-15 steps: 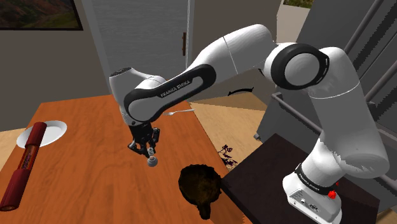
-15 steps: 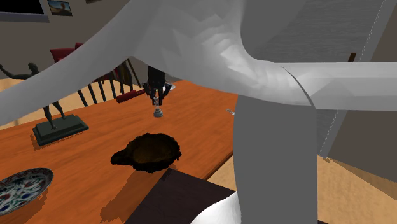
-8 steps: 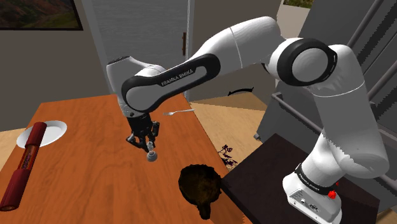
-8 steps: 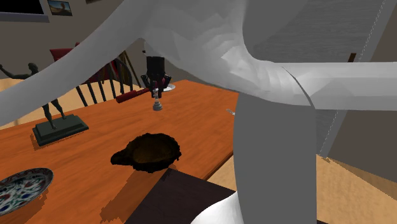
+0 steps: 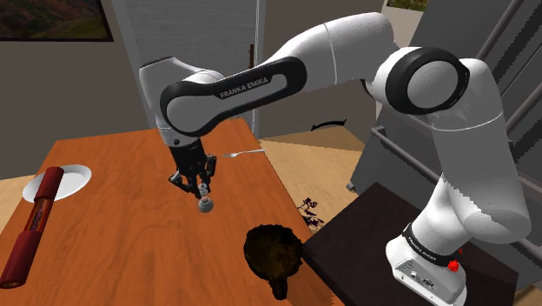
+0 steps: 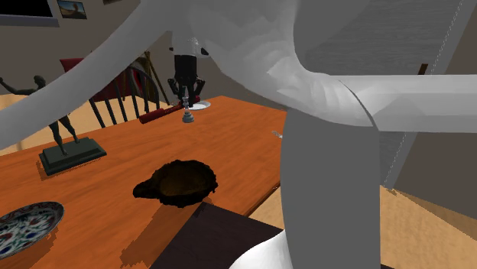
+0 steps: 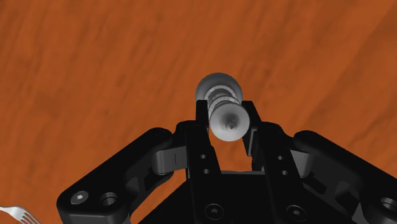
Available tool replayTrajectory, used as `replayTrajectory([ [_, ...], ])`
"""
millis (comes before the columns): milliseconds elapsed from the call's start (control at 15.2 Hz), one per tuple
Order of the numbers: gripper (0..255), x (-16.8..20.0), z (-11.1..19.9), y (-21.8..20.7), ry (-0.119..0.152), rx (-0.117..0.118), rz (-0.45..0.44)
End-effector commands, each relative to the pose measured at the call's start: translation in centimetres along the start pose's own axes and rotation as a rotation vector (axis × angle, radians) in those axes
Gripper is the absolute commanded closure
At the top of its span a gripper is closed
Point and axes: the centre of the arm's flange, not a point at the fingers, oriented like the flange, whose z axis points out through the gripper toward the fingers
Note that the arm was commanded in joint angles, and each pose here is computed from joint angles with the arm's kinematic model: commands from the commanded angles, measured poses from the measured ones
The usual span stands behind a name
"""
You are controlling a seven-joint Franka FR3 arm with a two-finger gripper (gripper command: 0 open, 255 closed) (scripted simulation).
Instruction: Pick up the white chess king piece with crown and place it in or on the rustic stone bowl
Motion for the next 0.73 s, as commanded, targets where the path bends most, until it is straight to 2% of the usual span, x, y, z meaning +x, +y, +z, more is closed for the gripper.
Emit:
replayTrajectory([
  [0,255,-1.4,-0.1,0.3,0.0,0.0,0.0],
  [660,255,-14.1,1.8,3.4,0.0,0.0,0.0],
])
